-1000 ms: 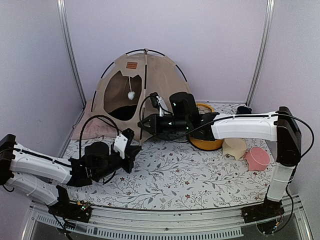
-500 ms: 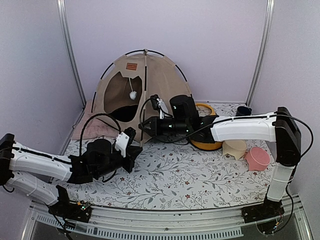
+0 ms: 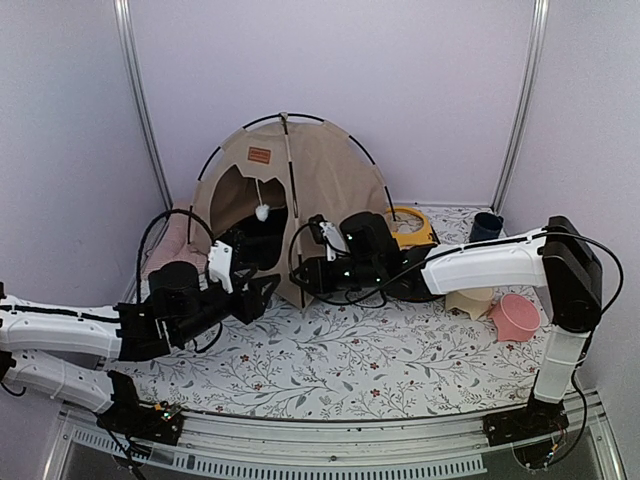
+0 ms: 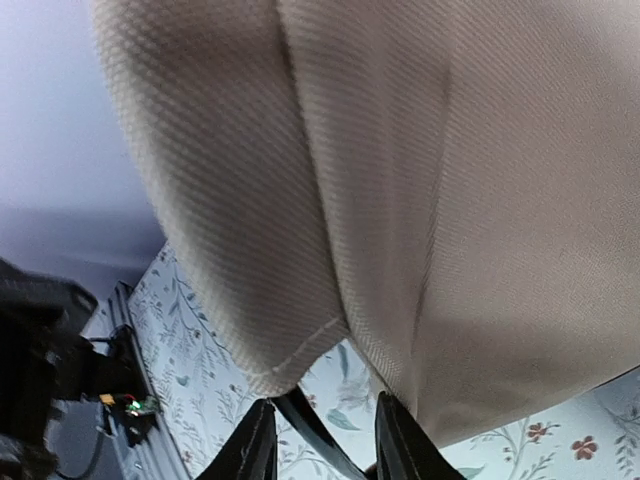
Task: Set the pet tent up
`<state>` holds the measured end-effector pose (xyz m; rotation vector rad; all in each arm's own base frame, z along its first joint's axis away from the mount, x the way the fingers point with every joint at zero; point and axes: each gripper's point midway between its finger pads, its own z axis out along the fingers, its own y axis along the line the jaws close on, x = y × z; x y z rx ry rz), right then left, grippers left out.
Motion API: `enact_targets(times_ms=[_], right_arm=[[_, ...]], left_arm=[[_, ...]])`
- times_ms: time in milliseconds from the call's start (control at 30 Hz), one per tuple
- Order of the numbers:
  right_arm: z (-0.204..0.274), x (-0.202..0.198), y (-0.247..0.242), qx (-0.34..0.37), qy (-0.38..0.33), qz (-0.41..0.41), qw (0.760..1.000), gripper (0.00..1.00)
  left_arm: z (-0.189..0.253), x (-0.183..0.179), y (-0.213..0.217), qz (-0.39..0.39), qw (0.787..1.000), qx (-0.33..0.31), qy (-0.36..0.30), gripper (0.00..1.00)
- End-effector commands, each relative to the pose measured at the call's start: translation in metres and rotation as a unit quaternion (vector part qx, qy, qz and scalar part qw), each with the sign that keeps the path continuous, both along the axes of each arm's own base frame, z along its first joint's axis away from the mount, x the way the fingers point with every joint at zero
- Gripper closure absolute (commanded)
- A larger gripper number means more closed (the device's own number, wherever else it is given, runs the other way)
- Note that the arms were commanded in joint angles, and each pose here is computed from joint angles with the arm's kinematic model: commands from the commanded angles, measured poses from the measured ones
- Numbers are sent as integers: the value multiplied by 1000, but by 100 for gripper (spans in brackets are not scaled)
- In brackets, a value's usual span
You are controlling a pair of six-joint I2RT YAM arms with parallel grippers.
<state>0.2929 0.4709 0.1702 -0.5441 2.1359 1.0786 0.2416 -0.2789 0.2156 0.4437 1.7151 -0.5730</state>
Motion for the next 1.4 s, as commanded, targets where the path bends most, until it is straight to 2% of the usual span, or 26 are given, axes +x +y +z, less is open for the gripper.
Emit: enact_targets(times_ms=[0,233,433,633,833,1100,1133,1300,1367], right_arm=[[20,5,-17,-6,-22,-21,1000,58],[42,10,-40,2,-31,-38,999,30],[52,11,-62,5,-42,-54,998,14],[65,18,-73,10,-56,-69,996,10],[80,30,-89,20,-69,-83,994,7],[104,40,-107,33,-94,-89,991,3],[107,41,-111,35,-98,-91,990,0],[123,40,-122,36,-119,-88,988,1],[128,38,-126,35,-128,-90,987,1]], left_arm=[[19,18,16,45,999,-10,-1,41],[43,45,37,97,995,-8,6,34],[68,74,70,167,985,-28,31,27],[93,100,115,233,971,-36,29,24],[104,136,165,264,963,-44,40,16],[118,183,197,239,970,-43,13,15],[120,190,197,231,972,-36,8,16],[113,225,199,208,978,31,4,20],[113,233,193,171,984,41,-2,24]])
